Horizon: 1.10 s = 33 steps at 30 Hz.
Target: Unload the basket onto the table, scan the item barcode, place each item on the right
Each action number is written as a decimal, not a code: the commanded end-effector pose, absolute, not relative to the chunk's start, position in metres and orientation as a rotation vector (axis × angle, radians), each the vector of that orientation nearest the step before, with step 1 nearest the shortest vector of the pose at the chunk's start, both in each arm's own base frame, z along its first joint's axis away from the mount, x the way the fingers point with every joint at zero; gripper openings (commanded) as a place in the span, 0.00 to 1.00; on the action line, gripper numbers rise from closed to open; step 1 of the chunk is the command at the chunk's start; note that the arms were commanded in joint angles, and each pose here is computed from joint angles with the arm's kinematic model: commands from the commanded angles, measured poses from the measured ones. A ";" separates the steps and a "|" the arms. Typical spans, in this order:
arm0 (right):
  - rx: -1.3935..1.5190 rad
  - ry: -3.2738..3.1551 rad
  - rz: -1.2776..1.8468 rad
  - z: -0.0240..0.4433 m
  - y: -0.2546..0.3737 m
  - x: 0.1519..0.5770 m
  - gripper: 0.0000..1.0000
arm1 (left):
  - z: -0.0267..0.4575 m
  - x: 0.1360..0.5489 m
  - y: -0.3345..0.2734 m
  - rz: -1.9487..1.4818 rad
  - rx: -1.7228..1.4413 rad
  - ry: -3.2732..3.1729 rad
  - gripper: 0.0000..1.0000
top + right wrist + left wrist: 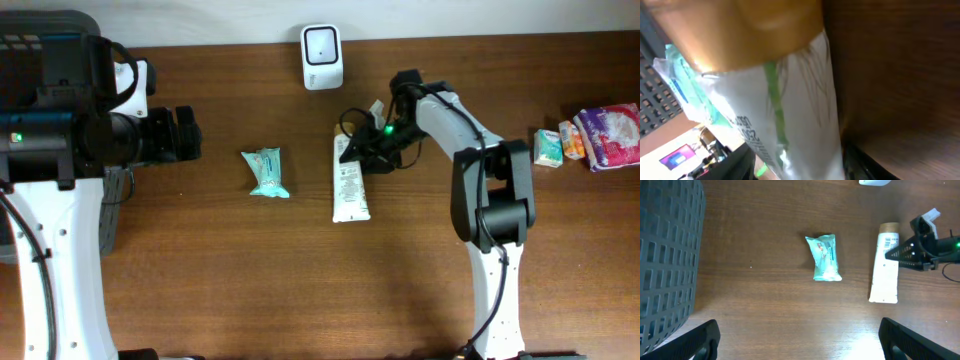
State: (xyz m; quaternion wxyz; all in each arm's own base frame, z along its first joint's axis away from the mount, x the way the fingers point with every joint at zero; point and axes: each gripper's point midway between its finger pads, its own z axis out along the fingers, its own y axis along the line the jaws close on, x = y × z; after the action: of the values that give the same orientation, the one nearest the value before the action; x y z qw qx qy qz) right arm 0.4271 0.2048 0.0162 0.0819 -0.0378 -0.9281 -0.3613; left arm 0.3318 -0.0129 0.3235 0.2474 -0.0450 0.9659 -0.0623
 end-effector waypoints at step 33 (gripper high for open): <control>0.790 -2.548 -1.981 0.210 0.271 0.439 0.04 | 0.326 0.331 -0.015 -0.180 -0.100 2.627 0.99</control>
State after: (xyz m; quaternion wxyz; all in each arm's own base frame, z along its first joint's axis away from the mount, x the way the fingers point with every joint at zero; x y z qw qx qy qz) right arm 0.4395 0.2739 0.1816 -0.0640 0.2201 -0.7745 -0.5895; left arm 0.3318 -0.0129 0.3235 0.2474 -0.0450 0.9659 -0.0623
